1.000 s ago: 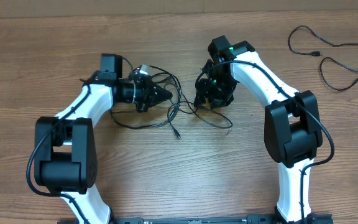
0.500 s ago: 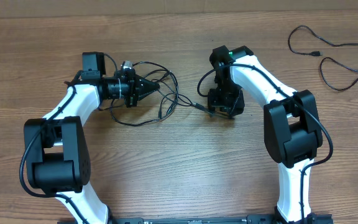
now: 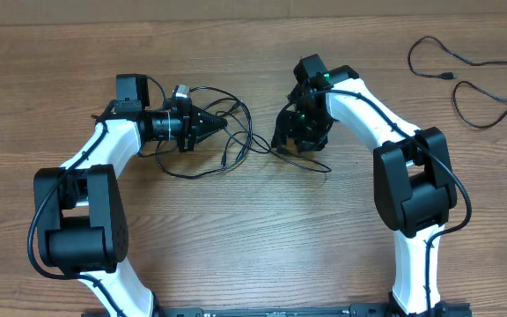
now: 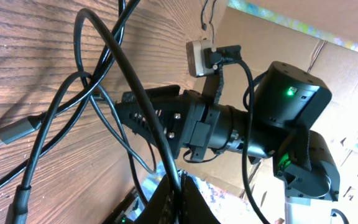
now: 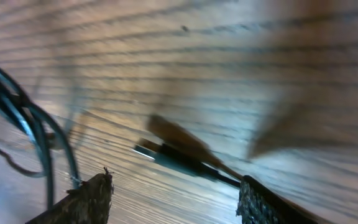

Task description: Untangle cables

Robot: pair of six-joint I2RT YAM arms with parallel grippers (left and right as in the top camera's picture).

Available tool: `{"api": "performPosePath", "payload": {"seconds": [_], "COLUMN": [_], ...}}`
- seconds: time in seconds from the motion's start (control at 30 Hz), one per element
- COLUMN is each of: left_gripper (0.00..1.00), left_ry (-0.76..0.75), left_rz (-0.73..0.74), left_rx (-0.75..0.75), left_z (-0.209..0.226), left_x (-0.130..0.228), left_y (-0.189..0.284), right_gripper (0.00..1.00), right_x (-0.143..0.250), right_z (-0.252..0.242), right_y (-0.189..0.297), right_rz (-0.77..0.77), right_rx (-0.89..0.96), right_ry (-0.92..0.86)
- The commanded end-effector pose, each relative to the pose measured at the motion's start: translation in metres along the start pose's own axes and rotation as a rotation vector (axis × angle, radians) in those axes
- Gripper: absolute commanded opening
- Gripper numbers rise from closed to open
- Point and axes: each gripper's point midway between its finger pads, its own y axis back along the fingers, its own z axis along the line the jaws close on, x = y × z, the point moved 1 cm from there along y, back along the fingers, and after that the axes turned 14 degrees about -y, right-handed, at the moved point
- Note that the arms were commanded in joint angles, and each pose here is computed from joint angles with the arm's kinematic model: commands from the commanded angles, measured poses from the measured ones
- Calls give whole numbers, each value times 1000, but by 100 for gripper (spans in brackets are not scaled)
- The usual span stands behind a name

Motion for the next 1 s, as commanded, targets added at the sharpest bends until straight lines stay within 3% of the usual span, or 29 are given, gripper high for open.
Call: {"api": "performPosePath", "payload": {"seconds": [0.0,0.2,0.47,0.97], "left_gripper": [4,4,4,4], "left_ry": [-29,-30,-22,-24], "left_rz": [14,15,19,17], "left_rx": [19,20,21,17], "left_z": [-3,-3,-3,-2], "left_x": [-1,-1,0,0], "left_y": [-2,-2,-2,-2], "right_gripper": [65,64,60,60], "right_x": [-3,8,24,21], "right_z": [17,27,-8,11], "right_y": [14,14,10,6], "right_rz": [-36,18,42,16], "right_rx": [-72,-125,90,33], "right_ry": [25,28,-15,-38]}}
